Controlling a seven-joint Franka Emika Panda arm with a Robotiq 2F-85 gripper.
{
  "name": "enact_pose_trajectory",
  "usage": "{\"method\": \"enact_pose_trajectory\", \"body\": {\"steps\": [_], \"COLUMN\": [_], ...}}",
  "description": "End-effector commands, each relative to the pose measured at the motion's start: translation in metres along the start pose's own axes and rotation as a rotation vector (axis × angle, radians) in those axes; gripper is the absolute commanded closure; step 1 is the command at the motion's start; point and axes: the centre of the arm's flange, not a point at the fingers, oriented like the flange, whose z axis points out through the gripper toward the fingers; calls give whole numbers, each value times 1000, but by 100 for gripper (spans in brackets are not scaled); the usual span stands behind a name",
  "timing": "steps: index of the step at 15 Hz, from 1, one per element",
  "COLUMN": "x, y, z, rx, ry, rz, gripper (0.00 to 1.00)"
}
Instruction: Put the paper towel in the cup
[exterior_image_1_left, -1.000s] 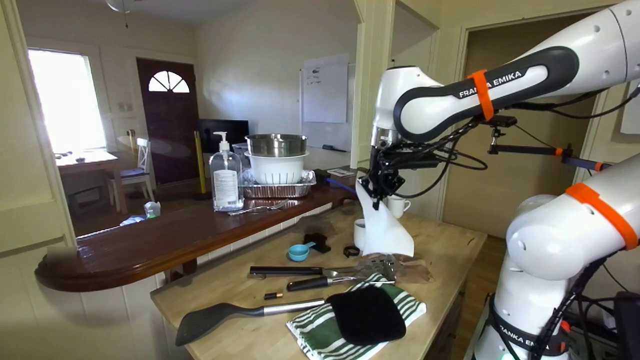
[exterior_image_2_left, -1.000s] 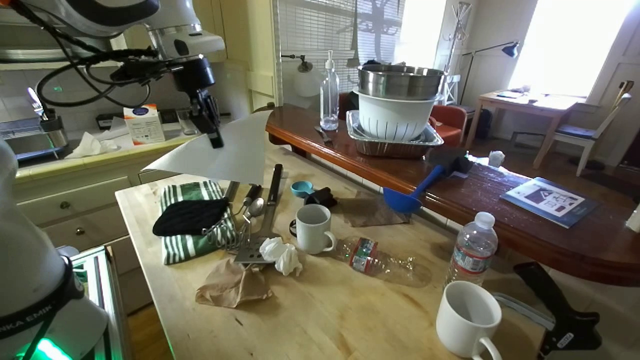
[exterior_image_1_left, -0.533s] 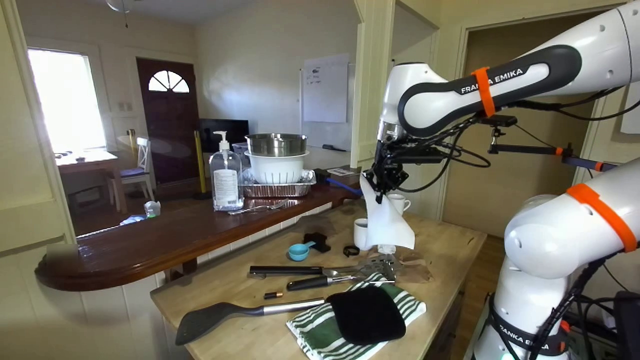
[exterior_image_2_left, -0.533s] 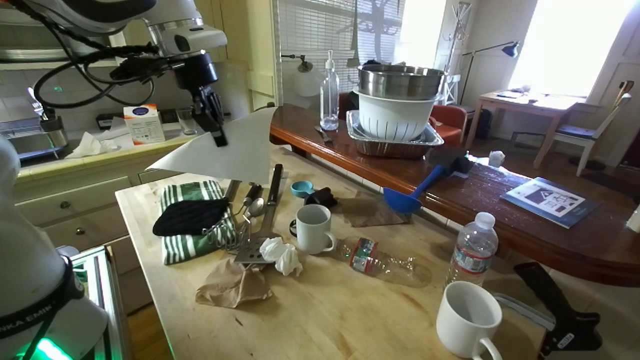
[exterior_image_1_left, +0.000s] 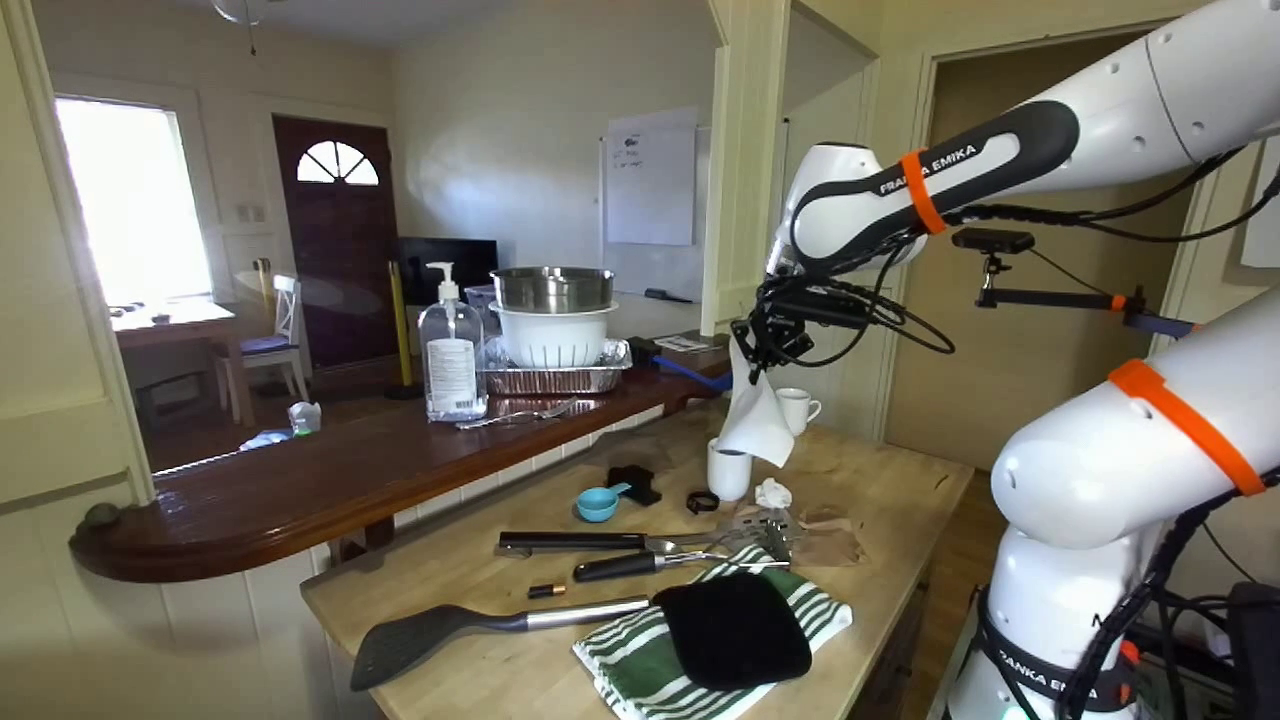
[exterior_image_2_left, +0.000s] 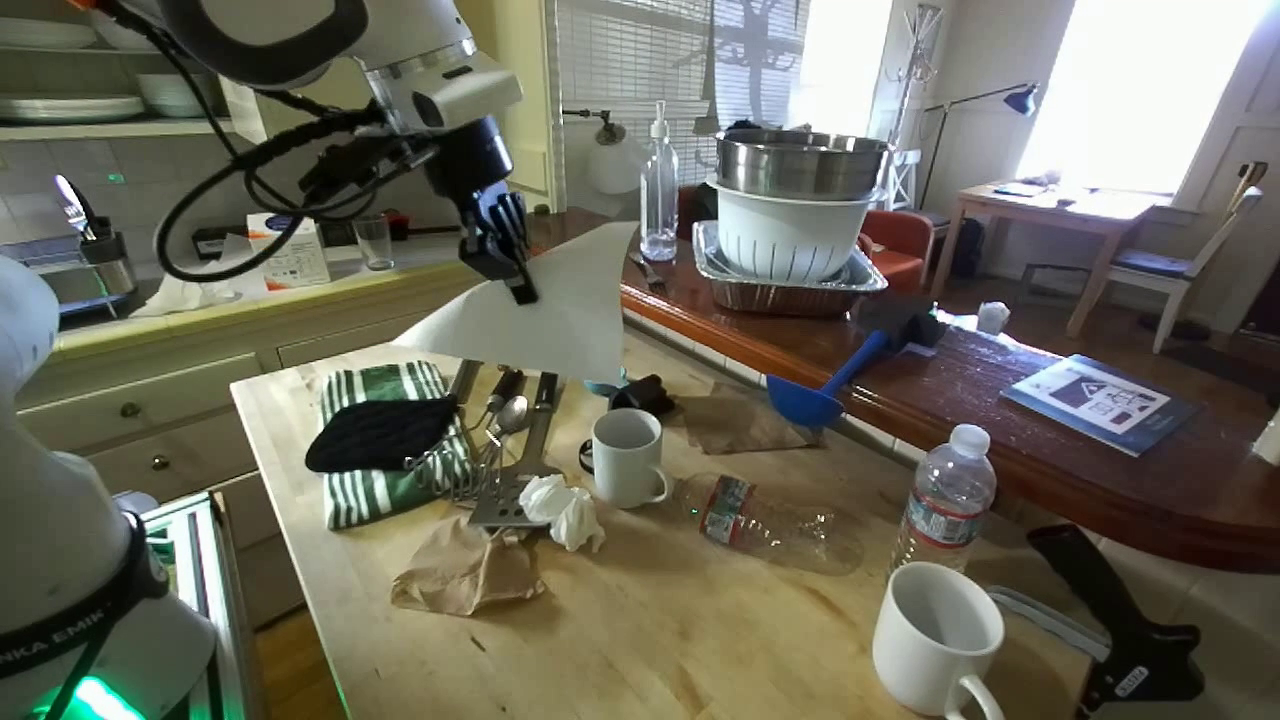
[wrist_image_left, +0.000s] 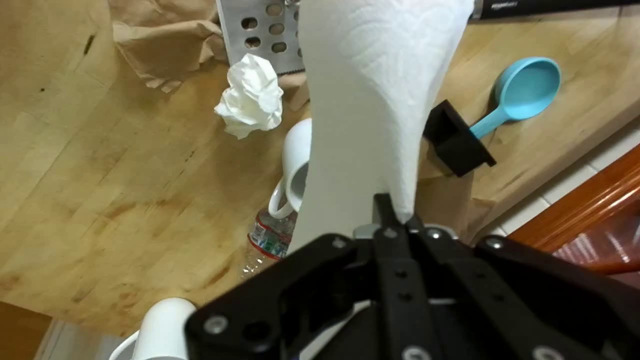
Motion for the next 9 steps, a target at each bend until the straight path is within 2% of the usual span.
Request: {"method": "enact_pose_trajectory", "body": {"steps": [1, 6, 9], "x": [7, 20, 37], "y": [6, 12, 7], "z": [9, 33, 48], "rx": [-2, -21, 23], "ry": [-1, -24, 23], "rz": [24, 57, 118], "gripper": [98, 100, 100]}}
